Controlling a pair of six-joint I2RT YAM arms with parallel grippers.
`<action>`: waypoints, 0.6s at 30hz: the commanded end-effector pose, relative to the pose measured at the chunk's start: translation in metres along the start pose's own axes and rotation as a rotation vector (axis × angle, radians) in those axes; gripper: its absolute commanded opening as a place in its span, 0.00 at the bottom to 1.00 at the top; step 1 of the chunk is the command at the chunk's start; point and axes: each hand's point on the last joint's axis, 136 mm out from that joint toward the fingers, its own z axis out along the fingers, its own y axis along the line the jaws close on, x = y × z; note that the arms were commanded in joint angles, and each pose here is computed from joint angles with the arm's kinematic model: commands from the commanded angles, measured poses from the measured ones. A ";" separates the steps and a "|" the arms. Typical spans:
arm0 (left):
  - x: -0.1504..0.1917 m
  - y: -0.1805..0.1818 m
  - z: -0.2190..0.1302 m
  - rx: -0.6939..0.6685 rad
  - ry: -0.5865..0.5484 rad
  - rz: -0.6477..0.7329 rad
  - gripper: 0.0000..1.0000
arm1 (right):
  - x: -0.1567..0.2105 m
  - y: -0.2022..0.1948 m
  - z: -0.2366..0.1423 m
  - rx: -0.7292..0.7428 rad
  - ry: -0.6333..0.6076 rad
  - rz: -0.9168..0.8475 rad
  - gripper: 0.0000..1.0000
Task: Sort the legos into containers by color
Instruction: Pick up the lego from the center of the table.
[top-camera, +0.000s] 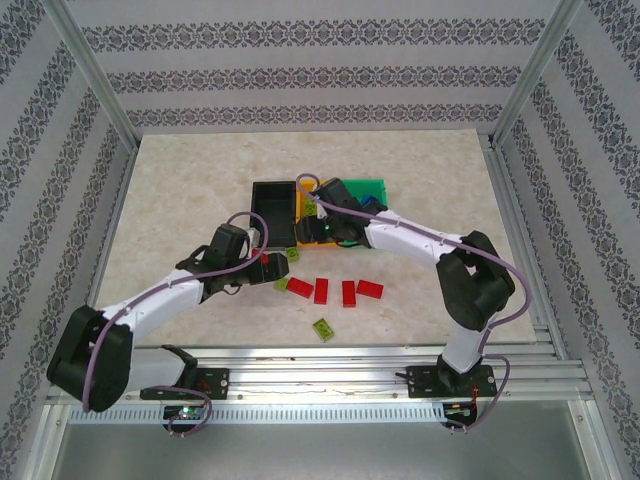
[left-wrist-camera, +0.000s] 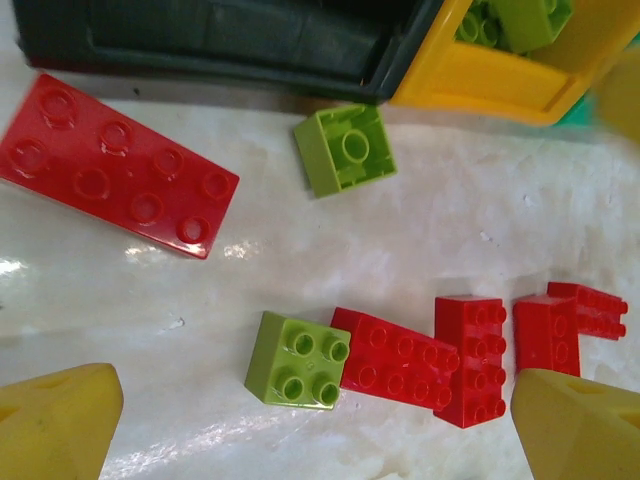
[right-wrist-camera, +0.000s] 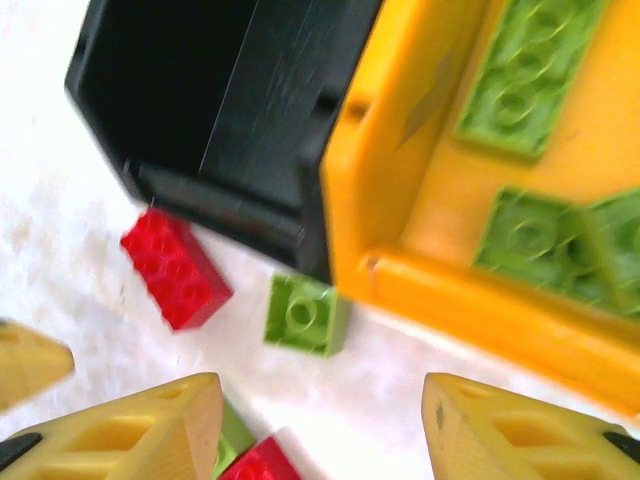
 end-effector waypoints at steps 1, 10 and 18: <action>-0.002 0.010 -0.005 -0.062 -0.028 0.005 1.00 | 0.013 0.011 0.004 -0.002 0.005 -0.029 0.56; -0.006 0.021 -0.015 -0.084 -0.060 -0.018 1.00 | 0.025 0.017 0.031 0.013 0.063 -0.060 0.56; -0.006 0.027 -0.023 -0.080 -0.114 -0.053 1.00 | 0.024 0.020 0.046 0.027 0.094 -0.063 0.57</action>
